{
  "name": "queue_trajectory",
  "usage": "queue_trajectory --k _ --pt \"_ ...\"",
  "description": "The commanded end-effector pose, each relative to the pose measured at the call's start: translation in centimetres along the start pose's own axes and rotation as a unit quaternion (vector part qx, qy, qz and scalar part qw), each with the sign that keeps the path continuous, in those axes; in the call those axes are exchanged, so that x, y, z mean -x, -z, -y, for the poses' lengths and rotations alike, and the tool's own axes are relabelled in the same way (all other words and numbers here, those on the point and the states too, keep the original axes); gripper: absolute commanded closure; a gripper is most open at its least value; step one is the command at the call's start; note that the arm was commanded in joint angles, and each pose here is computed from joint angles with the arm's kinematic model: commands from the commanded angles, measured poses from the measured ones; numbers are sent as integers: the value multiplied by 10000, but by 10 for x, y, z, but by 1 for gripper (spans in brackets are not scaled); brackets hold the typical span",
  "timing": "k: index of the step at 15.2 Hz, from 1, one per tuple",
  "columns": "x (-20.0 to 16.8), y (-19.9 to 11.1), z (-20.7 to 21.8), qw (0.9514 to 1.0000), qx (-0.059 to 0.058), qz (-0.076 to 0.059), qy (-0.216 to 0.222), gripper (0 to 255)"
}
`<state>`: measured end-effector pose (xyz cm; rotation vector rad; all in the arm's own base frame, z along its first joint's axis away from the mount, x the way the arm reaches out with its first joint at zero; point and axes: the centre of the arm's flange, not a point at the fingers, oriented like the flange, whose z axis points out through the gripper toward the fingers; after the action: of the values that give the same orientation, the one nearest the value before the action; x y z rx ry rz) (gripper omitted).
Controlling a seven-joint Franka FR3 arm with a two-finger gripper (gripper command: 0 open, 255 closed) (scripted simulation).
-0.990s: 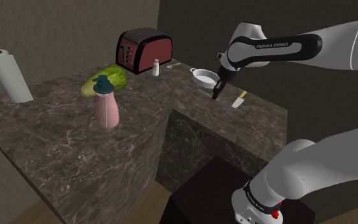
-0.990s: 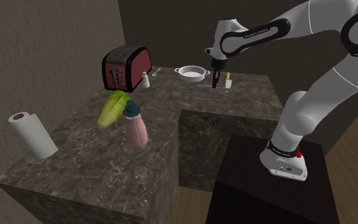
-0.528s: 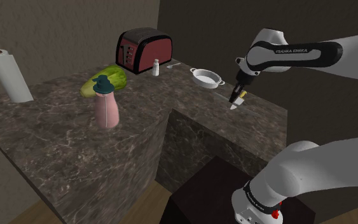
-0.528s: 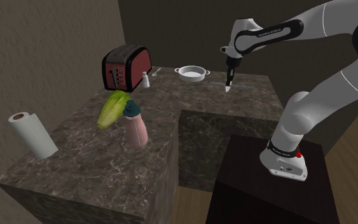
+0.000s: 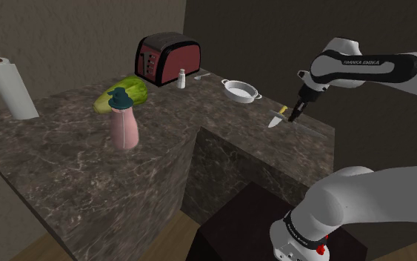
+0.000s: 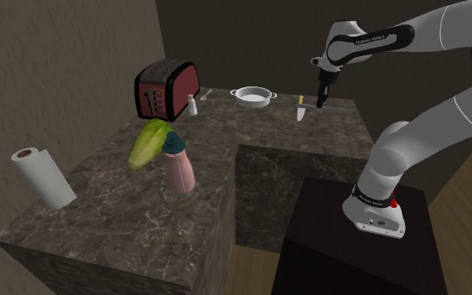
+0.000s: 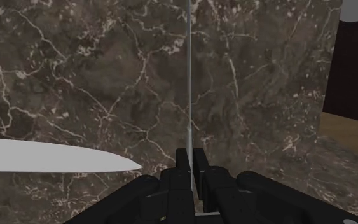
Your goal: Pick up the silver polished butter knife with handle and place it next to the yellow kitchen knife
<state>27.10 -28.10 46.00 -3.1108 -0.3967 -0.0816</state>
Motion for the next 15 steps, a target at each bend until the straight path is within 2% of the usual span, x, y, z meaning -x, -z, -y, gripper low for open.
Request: queue_trajectory --k 1,6,15 --pt "24 -1 -16 10000 1 1 7 255" --pt "72 3 -48 10000 1 1 7 255" --pt "75 -45 -48 10000 1 1 7 255"
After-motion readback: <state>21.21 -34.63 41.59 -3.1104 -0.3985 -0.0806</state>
